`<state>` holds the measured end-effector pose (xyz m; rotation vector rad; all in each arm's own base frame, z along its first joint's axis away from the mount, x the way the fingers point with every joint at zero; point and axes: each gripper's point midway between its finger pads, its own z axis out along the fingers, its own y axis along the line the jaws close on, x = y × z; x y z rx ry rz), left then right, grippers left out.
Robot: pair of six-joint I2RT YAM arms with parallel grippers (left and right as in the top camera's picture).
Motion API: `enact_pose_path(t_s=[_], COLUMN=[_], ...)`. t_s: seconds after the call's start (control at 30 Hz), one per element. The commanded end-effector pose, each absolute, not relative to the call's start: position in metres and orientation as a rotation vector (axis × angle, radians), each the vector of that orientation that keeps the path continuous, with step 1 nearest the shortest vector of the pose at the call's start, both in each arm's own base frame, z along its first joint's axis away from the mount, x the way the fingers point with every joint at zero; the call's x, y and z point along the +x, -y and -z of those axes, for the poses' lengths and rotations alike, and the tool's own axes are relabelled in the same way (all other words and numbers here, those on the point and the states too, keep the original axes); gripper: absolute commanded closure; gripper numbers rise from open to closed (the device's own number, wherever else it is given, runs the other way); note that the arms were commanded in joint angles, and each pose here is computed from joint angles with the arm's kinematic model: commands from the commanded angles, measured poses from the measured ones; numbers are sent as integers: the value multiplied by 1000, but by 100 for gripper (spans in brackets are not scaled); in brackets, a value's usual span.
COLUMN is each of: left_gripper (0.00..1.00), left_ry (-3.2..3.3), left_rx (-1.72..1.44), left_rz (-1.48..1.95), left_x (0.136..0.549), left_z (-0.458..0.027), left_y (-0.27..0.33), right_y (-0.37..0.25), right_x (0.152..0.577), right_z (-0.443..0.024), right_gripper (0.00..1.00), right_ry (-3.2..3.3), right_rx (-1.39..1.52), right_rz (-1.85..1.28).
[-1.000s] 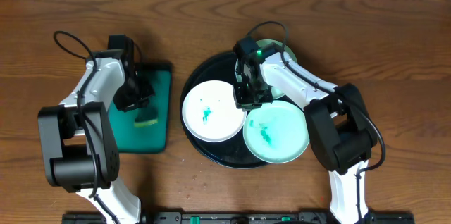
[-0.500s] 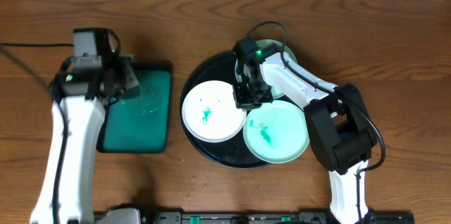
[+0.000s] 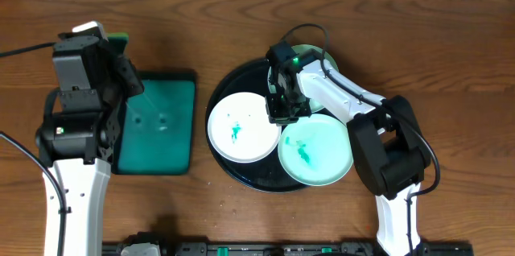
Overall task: Clean dirty plates on tray and stack at the side
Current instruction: 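Lift the wet sponge with the left gripper out of the water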
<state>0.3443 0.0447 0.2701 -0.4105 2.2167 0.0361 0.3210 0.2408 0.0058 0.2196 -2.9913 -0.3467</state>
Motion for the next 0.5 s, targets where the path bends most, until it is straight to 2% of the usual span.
enact_pose_path(t_s=[0.0,0.47], left_gripper=[93,93], left_ry=[-2189,-2188], left_rx=[-378,-366], left_rz=[-67,-72], left_x=[346,347], left_z=[-278,-279], left_y=[-46,-47], right_y=[-243,-242], right_x=[319,319], right_z=[0,0], right_gripper=[99,99], right_ry=[2980,2979], right_rx=[236,236], right_rz=[349,348])
